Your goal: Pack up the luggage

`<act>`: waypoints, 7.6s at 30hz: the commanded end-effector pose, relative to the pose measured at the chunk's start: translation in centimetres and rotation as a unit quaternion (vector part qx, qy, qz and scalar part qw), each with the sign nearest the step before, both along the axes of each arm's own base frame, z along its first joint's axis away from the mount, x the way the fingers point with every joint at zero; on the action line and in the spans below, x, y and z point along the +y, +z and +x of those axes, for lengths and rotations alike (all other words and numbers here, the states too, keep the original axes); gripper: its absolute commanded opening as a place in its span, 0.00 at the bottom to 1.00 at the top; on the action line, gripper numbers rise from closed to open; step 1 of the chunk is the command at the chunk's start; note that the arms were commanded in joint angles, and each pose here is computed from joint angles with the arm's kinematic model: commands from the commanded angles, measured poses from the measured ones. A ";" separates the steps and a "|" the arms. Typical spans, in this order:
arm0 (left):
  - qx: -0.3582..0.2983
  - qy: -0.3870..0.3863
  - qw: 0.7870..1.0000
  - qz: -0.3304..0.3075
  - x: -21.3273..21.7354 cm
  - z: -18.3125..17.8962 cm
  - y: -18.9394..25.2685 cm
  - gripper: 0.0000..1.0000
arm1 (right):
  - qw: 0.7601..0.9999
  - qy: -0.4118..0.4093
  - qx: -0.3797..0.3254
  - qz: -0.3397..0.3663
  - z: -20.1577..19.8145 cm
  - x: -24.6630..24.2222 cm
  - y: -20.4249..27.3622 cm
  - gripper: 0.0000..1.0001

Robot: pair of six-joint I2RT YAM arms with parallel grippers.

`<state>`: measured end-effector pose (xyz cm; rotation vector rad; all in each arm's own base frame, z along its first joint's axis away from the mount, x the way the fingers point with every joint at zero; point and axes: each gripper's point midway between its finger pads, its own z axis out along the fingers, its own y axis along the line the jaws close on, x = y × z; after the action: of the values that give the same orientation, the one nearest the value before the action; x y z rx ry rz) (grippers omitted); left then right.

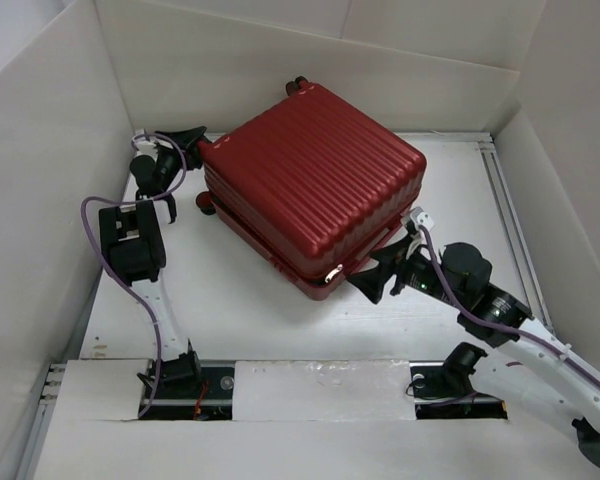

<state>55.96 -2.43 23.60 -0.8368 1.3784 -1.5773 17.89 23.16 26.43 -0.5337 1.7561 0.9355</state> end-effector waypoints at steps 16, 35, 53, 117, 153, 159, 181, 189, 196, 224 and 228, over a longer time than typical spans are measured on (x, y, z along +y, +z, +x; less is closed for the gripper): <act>-0.287 -0.035 0.950 0.119 -4.1 -13.8 25.0 0.00 | 0.986 -0.142 0.090 0.006 1.7 -3.0 -6.6 0.97; -0.294 -0.026 0.950 0.103 -2.9 -12.7 33.5 0.00 | 0.983 -0.142 0.111 -0.031 2.9 -1.8 -9.1 0.96; -0.257 -0.052 0.962 0.078 -3.0 -13.3 24.2 0.00 | 0.997 -0.058 0.027 0.048 3.6 2.4 -6.3 0.68; -0.167 0.030 0.979 0.114 0.5 -11.7 17.2 0.00 | 0.931 -0.358 0.013 0.072 5.7 -4.1 -5.8 0.58; -0.053 0.042 0.997 0.046 5.2 -6.1 9.1 0.00 | 0.988 -0.089 -0.118 -0.047 10.6 -1.0 -5.2 0.59; -0.108 0.013 0.993 0.040 2.6 -9.0 15.7 0.00 | 0.993 -0.024 -0.107 -0.050 9.8 0.7 -6.3 0.59; 0.017 0.044 0.997 0.062 4.7 -8.7 5.2 0.00 | 0.991 0.109 -0.069 -0.017 10.7 0.5 -9.5 0.62; 0.037 0.044 0.996 0.073 4.9 -8.3 2.9 0.00 | 0.991 0.116 -0.067 -0.021 10.2 0.7 -10.7 0.67; 0.058 0.053 0.993 0.085 5.6 -7.0 1.7 0.00 | 0.993 0.101 -0.056 -0.012 10.8 -0.3 -11.0 0.65; 0.045 0.074 0.993 0.075 5.5 -8.5 0.4 0.00 | 0.993 0.113 0.006 0.016 2.9 2.9 -11.9 0.00; 0.047 0.079 0.992 0.082 5.0 -9.1 0.5 0.00 | 0.996 0.084 0.016 0.004 0.6 3.6 -11.5 0.00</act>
<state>47.91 3.08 20.79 -1.0216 1.4920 -1.3123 21.53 25.34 14.27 -0.6684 1.7313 1.0076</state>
